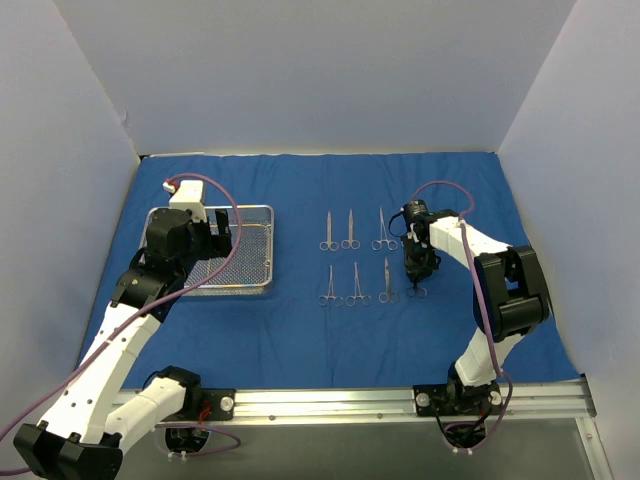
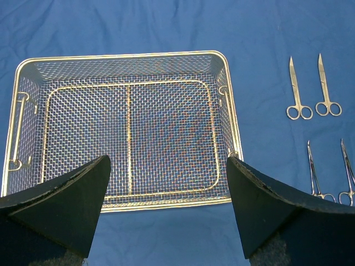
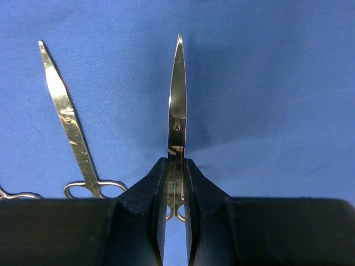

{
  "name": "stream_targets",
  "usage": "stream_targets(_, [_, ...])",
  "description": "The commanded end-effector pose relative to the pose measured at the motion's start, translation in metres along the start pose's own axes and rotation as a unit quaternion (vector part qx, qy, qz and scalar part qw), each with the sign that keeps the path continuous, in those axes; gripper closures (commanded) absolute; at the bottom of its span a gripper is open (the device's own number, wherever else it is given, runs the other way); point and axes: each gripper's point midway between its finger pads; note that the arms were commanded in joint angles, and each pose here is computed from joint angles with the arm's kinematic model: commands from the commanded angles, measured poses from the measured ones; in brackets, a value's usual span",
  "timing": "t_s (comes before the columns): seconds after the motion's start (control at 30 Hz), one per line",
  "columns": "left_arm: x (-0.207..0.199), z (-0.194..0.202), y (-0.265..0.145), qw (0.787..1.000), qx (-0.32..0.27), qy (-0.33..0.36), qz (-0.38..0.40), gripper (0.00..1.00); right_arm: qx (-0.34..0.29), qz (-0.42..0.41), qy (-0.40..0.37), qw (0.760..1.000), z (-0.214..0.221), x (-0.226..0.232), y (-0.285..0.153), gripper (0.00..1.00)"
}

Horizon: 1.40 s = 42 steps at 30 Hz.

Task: Open and lay out the surgical kit
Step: Place the medical item in the surgical kit.

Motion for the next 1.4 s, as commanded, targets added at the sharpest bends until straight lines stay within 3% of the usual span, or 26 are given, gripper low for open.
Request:
stream_targets(0.0, [0.004,0.002,0.0,1.0,0.002,0.009,-0.008,0.06,0.021,0.015,-0.001,1.0,0.004,-0.007,-0.006,1.0])
stream_targets(0.3, [0.004,0.004,0.002,1.0,0.007,0.01,-0.01,0.06,0.019,0.064,-0.029,0.997,-0.001,-0.02,-0.003,0.97])
stream_targets(0.67, [0.004,0.006,0.005,1.0,0.012,0.009,-0.009,0.06,-0.004,-0.003,-0.018,1.0,-0.004,0.004,0.002,1.0])
stream_targets(1.37, [0.002,0.007,0.007,1.0,0.015,0.009,-0.004,0.06,0.024,-0.001,-0.014,1.0,0.008,0.007,0.006,0.97])
Point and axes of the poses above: each gripper's point midway between its finger pads, its own y axis out along the fingers, its own x axis along the line the jaws close on, z = x × y
